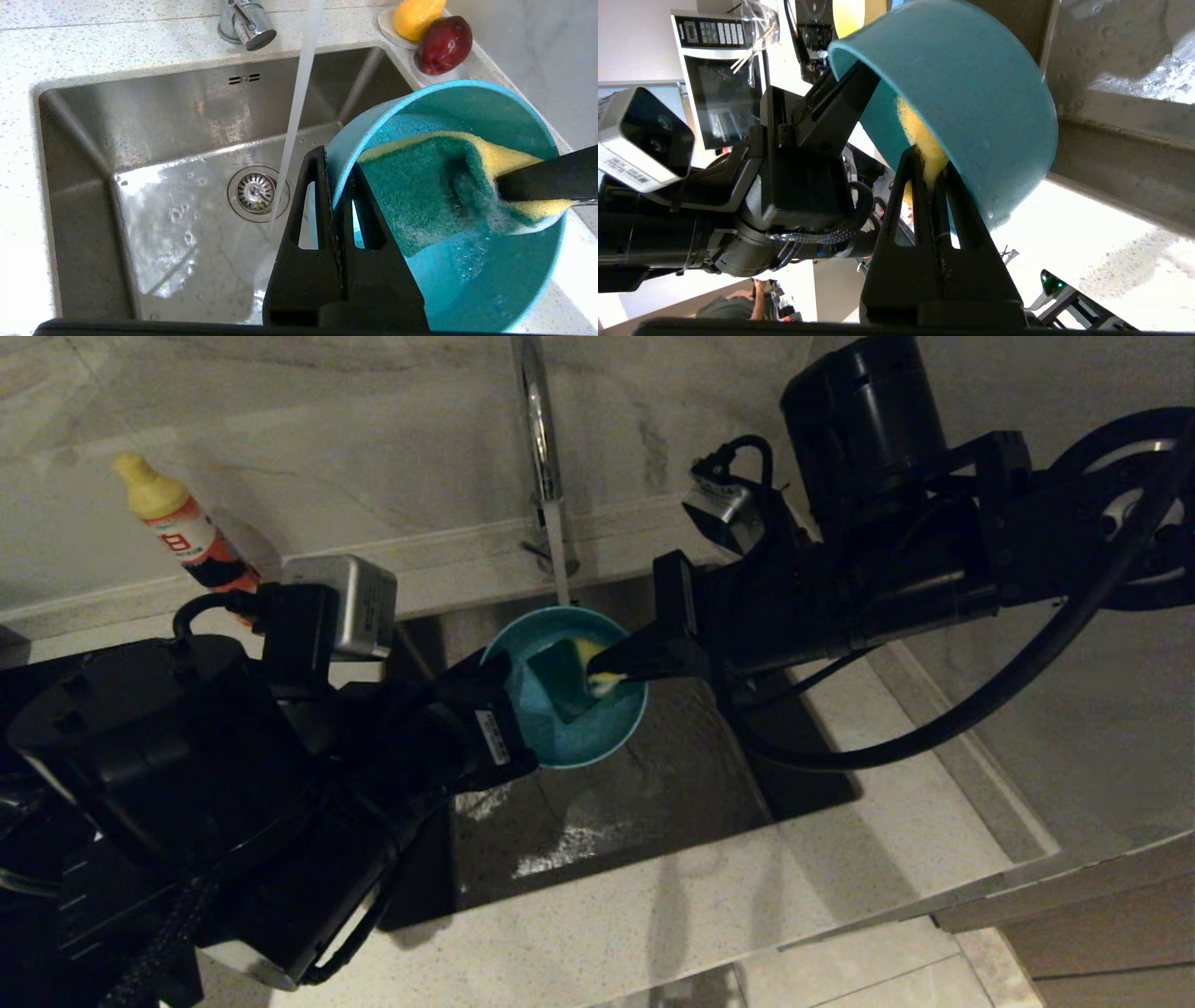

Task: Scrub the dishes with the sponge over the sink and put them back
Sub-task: Wipe the bowl

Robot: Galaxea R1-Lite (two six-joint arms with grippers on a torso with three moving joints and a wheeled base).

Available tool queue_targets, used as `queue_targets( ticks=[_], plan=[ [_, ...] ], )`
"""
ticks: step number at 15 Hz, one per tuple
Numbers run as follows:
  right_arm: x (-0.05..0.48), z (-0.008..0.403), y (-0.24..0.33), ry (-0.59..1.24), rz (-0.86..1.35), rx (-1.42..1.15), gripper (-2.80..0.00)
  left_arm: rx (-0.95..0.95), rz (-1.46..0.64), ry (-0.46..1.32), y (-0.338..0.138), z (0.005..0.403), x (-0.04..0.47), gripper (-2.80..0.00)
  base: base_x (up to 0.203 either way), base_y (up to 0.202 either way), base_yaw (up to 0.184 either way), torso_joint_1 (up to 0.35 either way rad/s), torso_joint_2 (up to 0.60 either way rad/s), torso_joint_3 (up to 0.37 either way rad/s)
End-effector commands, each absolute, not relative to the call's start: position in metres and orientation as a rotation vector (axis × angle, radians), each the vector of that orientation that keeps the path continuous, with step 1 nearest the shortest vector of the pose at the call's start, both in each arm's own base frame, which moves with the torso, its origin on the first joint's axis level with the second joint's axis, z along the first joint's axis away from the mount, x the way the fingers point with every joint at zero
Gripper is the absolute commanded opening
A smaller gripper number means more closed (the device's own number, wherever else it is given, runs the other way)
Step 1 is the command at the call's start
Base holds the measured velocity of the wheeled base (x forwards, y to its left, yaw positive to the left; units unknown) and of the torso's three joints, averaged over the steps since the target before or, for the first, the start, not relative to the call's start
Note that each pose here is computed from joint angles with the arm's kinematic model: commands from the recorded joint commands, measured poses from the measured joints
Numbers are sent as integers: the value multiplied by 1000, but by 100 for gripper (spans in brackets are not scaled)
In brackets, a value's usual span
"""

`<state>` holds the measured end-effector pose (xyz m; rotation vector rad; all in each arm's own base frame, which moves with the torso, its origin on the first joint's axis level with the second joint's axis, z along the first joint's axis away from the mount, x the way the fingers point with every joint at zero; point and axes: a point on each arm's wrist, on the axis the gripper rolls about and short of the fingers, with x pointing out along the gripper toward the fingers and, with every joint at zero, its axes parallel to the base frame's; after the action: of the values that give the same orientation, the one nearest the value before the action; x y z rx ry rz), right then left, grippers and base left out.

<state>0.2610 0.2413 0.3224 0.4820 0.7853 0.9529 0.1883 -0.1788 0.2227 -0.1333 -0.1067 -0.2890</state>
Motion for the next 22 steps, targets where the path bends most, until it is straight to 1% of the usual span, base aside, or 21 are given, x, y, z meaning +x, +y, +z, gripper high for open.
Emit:
queue_targets(
  ticks=[1,11,22],
  plan=[
    [258,327,238,777,957,488,-280,-132,-283,-110,-179,223,189,-280,0,0,0,0,0,0],
    [254,328,234,781,954,488,-280,-123,-219,-128,-168,224,201,-280,0,0,0,0,0,0],
    [248,344,226,725,971,502,-280,-116,-222,-124,-170,214,202,-280,0,0,0,0,0,0]
  ],
)
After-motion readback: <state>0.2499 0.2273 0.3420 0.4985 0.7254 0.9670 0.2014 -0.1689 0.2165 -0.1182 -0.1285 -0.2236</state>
